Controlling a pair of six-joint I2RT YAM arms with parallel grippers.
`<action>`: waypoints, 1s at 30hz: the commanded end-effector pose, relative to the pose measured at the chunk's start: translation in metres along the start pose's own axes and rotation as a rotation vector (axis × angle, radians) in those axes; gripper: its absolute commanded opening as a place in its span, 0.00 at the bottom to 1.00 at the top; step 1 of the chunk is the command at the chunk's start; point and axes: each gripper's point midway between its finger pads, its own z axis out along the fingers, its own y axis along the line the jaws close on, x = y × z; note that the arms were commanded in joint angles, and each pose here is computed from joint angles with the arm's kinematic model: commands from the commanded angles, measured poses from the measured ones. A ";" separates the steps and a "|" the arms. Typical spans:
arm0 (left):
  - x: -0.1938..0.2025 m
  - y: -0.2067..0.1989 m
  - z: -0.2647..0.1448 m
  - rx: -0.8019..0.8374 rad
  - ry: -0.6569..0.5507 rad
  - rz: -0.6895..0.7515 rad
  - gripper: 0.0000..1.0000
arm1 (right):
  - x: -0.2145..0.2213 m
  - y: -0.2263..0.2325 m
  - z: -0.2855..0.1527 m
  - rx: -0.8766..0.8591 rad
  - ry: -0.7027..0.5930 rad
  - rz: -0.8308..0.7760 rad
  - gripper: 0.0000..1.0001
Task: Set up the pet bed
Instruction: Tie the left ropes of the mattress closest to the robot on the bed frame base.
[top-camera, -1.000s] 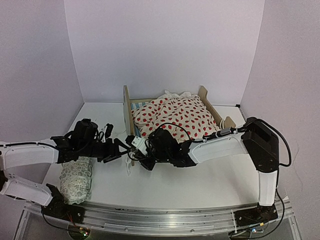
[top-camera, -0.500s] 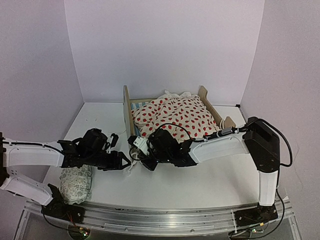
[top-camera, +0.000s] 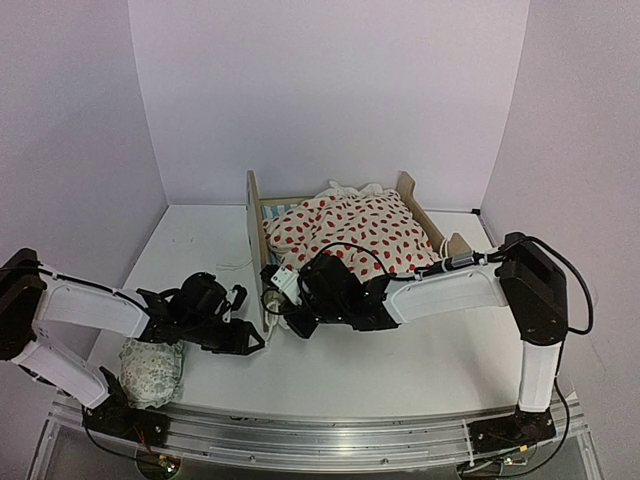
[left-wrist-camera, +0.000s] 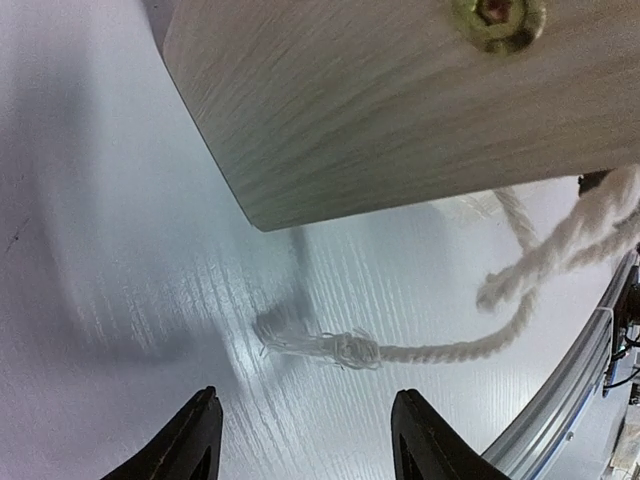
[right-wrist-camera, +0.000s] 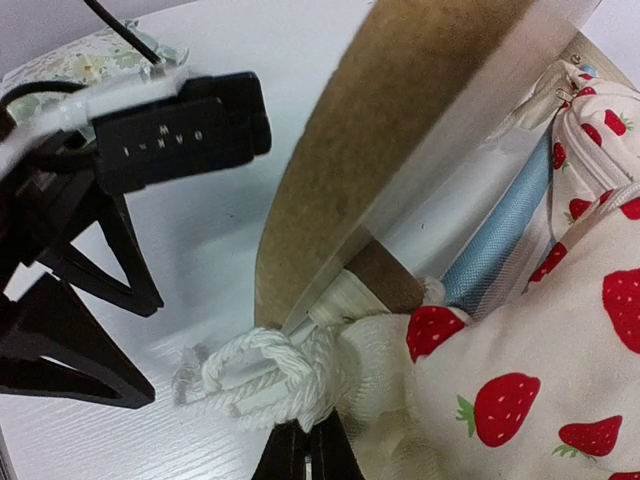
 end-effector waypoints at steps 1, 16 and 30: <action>-0.029 -0.030 0.005 0.093 -0.069 0.071 0.61 | -0.028 0.005 -0.013 -0.029 -0.061 0.064 0.00; -0.034 -0.023 0.023 0.061 -0.078 0.031 0.47 | -0.036 0.007 -0.011 -0.044 -0.068 0.084 0.00; -0.017 -0.051 0.021 0.026 -0.161 0.190 0.74 | -0.043 0.007 -0.010 -0.044 -0.055 0.169 0.00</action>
